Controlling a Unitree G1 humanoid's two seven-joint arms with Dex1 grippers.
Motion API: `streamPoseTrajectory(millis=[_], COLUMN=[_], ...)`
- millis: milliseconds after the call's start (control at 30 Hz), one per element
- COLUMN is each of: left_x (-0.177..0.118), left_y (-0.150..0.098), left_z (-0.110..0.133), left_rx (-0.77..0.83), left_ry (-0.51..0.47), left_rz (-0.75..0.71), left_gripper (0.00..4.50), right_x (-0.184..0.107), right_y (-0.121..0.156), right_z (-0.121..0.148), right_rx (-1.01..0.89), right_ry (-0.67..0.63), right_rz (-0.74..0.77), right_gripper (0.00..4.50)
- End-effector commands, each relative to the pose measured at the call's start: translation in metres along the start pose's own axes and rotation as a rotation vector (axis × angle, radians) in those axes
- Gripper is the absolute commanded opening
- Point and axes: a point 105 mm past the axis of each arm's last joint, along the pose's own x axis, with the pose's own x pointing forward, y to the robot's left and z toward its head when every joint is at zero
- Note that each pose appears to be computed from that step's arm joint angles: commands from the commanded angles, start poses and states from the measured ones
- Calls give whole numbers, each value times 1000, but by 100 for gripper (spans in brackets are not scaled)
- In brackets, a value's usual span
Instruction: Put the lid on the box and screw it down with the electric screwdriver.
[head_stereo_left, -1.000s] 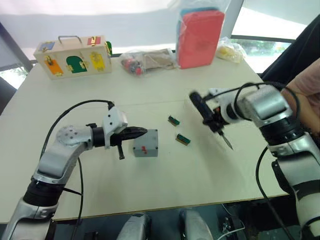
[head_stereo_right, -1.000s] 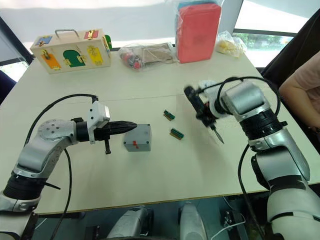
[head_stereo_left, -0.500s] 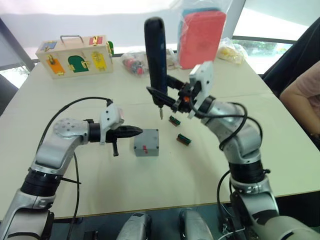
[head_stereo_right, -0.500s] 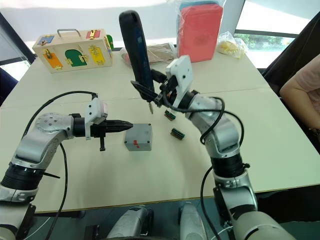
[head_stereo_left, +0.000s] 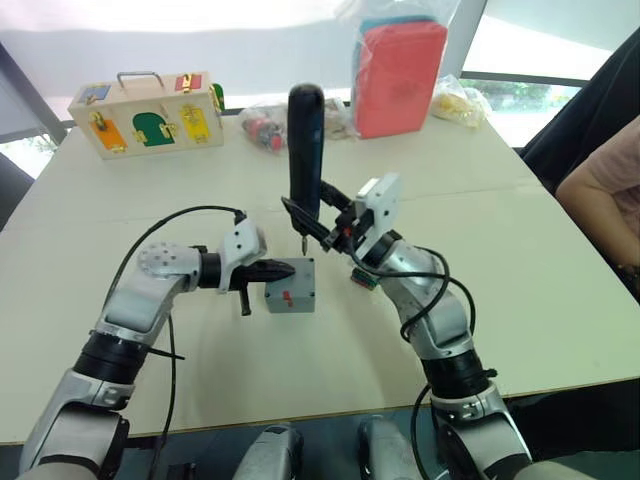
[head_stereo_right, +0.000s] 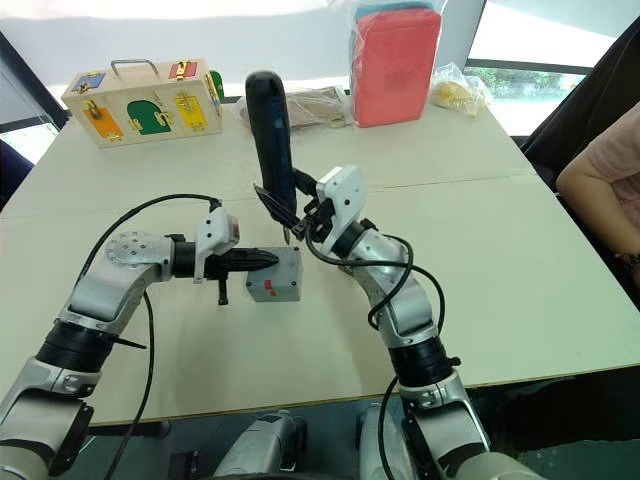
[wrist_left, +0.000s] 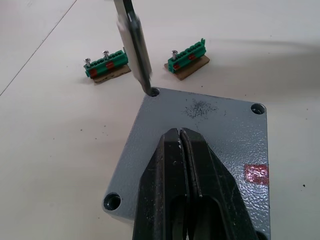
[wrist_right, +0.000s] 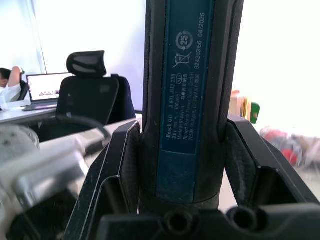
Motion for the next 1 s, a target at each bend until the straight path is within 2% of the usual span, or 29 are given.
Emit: streamPoseTrajectory(millis=[33, 567, 1000], left_x=[0, -1, 0], left_y=[0, 0, 0], left_z=[-3, -4, -4], left_rx=[6, 5, 5], left_ry=[24, 27, 28], left_rz=[-5, -6, -4], left_gripper=[0, 0, 0], right_x=[5, -4, 1], right_y=[5, -12, 10], right_z=[21, 18, 7], right_rx=[-48, -92, -37], right_ry=[-89, -62, -37], right_rz=[16, -28, 38], right_gripper=[187, 187, 187])
